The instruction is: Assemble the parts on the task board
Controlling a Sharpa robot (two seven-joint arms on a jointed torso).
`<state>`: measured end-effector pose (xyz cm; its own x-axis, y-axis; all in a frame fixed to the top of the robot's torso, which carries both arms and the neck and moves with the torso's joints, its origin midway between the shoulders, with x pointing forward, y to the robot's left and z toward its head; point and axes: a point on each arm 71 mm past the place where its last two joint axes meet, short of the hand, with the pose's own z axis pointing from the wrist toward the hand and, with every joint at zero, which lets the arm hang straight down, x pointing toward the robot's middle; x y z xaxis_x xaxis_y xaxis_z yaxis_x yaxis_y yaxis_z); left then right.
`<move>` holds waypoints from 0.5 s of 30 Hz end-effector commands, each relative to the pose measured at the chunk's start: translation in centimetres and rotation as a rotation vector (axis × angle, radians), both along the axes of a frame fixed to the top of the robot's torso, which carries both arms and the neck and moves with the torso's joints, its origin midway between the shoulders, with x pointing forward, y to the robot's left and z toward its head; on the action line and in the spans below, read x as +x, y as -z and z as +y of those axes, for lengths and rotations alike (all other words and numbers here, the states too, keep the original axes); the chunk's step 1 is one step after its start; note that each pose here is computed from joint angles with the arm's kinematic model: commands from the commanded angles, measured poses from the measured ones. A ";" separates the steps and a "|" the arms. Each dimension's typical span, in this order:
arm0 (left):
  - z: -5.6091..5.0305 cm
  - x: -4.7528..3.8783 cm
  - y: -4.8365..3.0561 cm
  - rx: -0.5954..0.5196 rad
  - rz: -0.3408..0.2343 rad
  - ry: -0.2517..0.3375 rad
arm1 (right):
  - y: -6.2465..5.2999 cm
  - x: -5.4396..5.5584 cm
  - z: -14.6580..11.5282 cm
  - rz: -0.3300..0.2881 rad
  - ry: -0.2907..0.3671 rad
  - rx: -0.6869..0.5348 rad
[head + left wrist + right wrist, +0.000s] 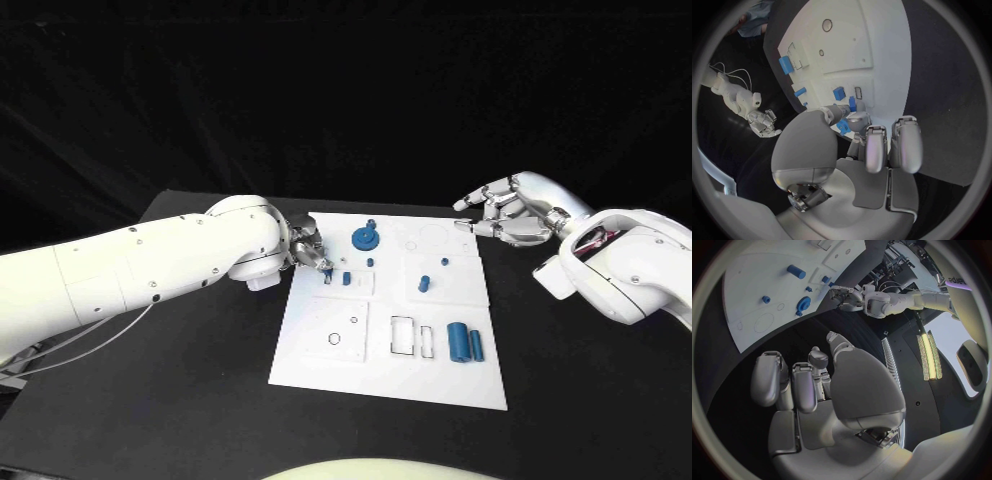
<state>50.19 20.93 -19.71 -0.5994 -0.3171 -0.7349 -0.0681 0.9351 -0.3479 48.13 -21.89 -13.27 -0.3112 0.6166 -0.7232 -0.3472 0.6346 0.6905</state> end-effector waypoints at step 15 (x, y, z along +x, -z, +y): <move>-0.6 -0.31 0.97 0.065 -0.075 0.056 | 0.0 -0.1 0.0 0.005 -0.005 0.001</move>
<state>49.86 20.41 -20.68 -0.5657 -0.2607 -0.7823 -0.0147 0.9517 -0.3065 48.06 -21.96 -13.28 -0.3119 0.6171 -0.7225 -0.3463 0.6342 0.6912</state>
